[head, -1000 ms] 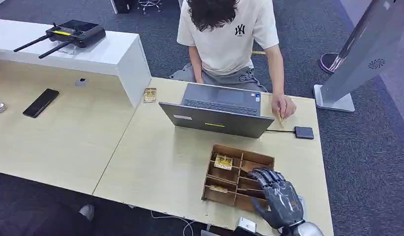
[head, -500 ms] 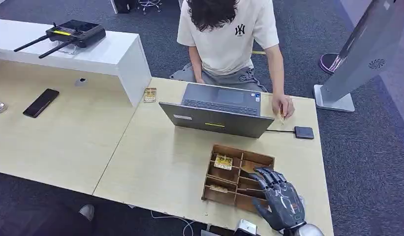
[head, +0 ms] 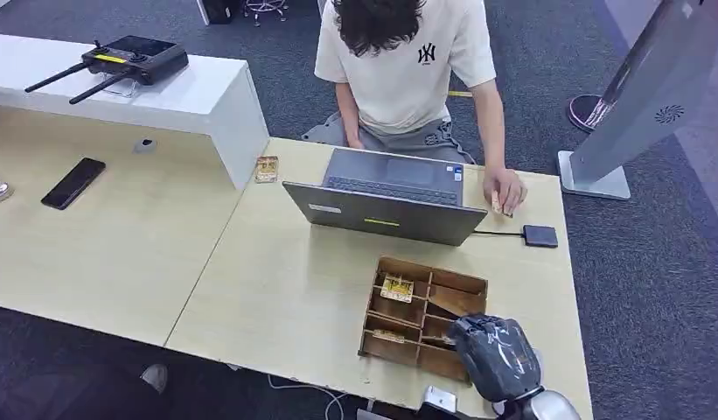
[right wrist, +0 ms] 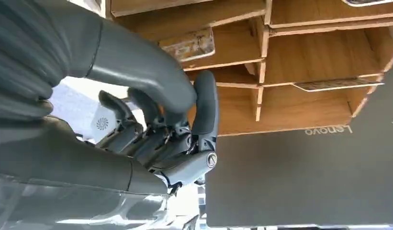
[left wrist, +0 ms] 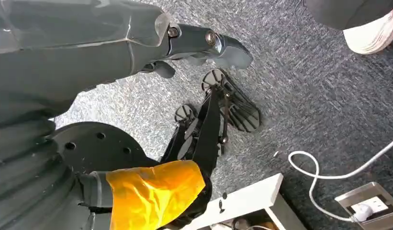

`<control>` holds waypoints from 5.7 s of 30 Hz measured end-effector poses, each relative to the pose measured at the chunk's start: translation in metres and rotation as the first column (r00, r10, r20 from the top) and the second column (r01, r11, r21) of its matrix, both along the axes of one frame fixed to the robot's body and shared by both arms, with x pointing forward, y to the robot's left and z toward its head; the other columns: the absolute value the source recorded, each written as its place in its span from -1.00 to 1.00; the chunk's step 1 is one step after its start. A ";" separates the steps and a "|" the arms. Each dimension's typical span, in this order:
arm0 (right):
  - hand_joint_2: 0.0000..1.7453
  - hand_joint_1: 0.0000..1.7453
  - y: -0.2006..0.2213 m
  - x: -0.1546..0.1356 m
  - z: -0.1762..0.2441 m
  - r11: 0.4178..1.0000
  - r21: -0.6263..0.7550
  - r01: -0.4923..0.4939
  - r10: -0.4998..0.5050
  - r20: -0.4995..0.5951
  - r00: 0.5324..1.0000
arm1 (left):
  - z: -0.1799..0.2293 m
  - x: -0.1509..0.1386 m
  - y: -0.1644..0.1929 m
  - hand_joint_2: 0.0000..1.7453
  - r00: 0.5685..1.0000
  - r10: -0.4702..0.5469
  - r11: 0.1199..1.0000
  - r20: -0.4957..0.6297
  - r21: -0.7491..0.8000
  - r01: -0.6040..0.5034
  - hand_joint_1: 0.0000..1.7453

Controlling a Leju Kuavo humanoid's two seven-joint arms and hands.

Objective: Pass the card to the sensor for recognition and then transmit it.

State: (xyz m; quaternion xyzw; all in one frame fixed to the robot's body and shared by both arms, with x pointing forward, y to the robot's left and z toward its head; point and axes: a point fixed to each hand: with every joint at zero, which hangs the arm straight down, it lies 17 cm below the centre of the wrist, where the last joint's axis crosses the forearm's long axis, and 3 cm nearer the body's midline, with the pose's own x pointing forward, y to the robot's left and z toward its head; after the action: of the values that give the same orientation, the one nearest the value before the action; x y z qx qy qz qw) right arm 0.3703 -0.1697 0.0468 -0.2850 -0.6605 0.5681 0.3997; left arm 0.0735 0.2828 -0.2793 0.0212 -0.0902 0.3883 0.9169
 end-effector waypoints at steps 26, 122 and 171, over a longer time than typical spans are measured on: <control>1.00 -0.70 0.001 0.018 0.024 1.000 0.031 0.005 -0.008 0.095 0.995 | -0.002 -0.011 0.010 1.00 0.998 0.043 0.999 -0.053 0.018 -0.043 -1.00; 1.00 0.32 -0.012 0.010 0.048 0.998 0.067 0.009 -0.016 0.110 0.994 | -0.003 -0.012 0.017 1.00 0.993 0.098 0.995 -0.068 0.029 -0.096 -1.00; 1.00 0.04 0.001 -0.012 0.019 0.995 0.091 -0.032 0.039 -0.066 0.997 | -0.001 -0.005 0.015 1.00 0.995 0.092 0.996 -0.028 0.013 -0.092 -1.00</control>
State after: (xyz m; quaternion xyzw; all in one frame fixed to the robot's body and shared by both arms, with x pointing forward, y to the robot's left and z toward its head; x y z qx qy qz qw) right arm 0.3579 -0.1689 0.0662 -0.2355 -0.6764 0.5542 0.4242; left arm 0.0688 0.2975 -0.2806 0.0361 -0.0784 0.4292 0.8991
